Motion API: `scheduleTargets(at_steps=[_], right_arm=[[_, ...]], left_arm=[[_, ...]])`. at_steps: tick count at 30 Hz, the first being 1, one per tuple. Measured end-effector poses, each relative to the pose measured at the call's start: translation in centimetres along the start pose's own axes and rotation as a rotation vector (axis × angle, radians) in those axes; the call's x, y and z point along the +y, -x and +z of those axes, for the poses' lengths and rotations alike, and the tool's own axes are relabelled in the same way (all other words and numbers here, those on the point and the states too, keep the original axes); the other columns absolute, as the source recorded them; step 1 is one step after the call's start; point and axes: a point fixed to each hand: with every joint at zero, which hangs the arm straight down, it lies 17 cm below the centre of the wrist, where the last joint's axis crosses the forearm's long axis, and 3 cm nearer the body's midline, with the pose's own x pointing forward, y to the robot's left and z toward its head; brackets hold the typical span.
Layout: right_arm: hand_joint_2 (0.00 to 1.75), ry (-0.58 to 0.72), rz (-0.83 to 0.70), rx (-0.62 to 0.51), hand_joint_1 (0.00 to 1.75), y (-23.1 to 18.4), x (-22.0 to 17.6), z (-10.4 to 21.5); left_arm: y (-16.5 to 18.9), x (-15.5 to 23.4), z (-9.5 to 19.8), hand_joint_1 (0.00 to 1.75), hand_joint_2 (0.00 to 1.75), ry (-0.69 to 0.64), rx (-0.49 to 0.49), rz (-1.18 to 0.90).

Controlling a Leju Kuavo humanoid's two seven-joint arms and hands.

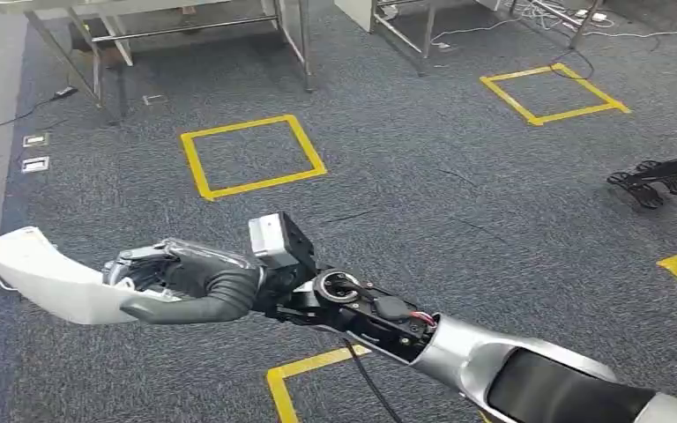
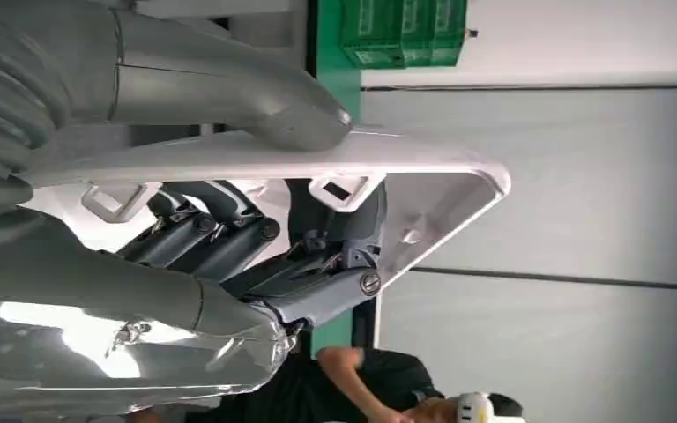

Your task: Take the parts from the cabinet and place them on the table.

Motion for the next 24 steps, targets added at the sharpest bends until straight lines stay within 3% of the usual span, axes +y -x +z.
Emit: scheduleTargets(at_steps=[24], right_arm=[[1.75, 0.024, -0.005, -0.003, 1.75, 0.34, -0.29, 0.31]], left_arm=[[0.53, -0.11, 0.17, 0.00, 1.75, 0.001, 0.009, -0.002]])
